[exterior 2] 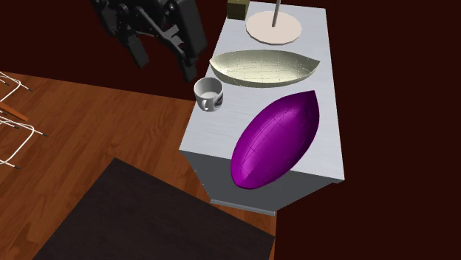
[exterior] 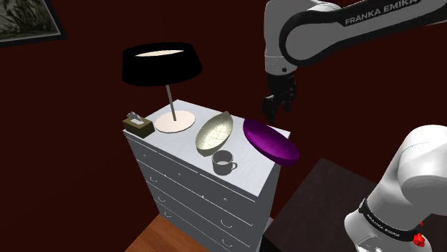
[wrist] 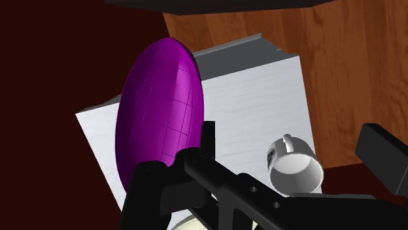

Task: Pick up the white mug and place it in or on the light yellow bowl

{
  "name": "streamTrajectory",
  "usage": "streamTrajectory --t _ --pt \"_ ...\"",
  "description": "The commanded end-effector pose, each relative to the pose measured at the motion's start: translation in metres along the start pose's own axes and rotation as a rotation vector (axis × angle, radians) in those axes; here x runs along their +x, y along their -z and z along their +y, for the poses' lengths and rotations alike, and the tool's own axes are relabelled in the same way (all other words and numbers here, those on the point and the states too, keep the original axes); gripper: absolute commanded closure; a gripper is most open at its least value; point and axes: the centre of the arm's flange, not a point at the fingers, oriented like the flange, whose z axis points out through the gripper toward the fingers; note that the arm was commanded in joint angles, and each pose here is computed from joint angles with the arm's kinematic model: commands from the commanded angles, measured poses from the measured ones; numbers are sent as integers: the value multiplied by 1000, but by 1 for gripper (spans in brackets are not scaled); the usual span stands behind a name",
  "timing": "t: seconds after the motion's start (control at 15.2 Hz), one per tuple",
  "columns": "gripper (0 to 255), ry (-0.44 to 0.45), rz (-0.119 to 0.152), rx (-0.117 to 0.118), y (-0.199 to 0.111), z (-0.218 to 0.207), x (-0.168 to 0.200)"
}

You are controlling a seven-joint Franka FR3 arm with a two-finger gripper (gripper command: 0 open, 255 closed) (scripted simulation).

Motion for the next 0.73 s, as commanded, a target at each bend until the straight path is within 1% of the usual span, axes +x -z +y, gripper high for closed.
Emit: streamTrajectory --t 0.0,0.66 --pt "0 -1 3 5 -18 -11 19" --pt "0 -1 10 27 -105 -65 99"
